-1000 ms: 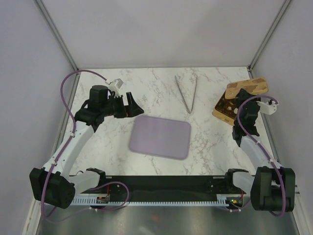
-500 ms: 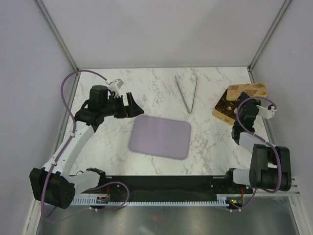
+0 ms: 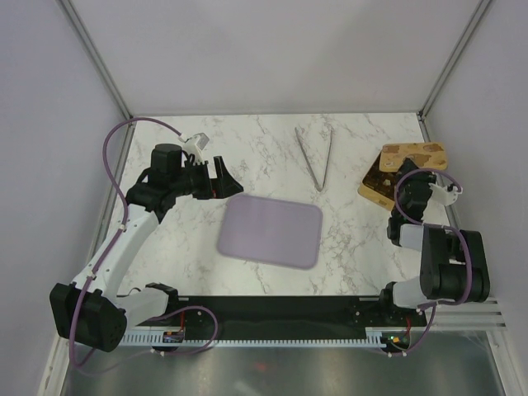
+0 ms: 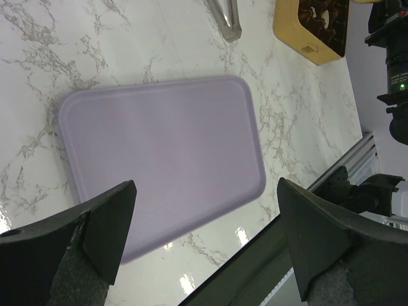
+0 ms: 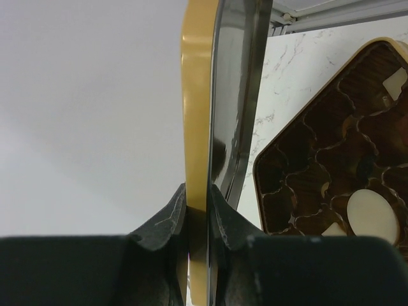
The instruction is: Pack the chocolate
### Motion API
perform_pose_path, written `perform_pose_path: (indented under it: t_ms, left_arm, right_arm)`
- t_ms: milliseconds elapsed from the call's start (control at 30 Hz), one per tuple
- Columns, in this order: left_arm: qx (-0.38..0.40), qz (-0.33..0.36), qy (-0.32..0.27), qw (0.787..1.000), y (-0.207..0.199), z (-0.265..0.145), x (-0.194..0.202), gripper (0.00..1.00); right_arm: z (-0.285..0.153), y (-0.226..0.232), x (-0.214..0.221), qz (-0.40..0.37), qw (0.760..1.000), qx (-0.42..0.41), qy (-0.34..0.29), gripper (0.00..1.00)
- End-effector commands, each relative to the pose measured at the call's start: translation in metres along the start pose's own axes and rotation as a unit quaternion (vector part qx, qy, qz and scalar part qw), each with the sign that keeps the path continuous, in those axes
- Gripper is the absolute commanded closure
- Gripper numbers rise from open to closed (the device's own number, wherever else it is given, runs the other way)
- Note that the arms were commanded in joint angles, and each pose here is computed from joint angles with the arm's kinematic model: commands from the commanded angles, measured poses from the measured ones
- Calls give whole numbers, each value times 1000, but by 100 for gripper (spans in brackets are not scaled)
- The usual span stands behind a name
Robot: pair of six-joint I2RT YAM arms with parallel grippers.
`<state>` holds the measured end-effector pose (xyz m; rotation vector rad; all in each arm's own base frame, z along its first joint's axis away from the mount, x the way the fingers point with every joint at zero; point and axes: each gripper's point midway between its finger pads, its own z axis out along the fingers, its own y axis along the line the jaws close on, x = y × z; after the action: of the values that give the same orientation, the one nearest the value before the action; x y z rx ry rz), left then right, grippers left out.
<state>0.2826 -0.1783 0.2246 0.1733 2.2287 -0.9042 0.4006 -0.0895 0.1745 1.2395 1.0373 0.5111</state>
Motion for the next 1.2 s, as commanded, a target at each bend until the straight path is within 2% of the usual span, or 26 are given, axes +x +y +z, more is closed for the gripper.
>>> perform_pose_path:
  t_ms: [0, 267, 567, 733, 967, 1167]
  left_arm:
    - [15, 34, -23, 999, -9, -6, -10, 0]
    - [9, 37, -24, 999, -7, -6, -11, 0]
    - [9, 35, -23, 999, -6, -5, -12, 0]
    - [10, 35, -23, 999, -7, -4, -14, 0]
    - [10, 36, -25, 999, -8, -5, -14, 0]
    - [10, 36, -27, 999, -8, -6, -15, 0]
  right_arm:
    - [2, 28, -7, 44, 997, -61, -16, 95]
    - [12, 5, 2, 56, 998, -39, -9, 95]
    - [3, -13, 2, 81, 996, -30, -13, 93]
    - [-3, -22, 7, 71, 997, -6, 3, 76]
    - [-13, -36, 7, 65, 998, 20, 10, 67]
    - [-23, -51, 12, 49, 997, 54, 29, 64]
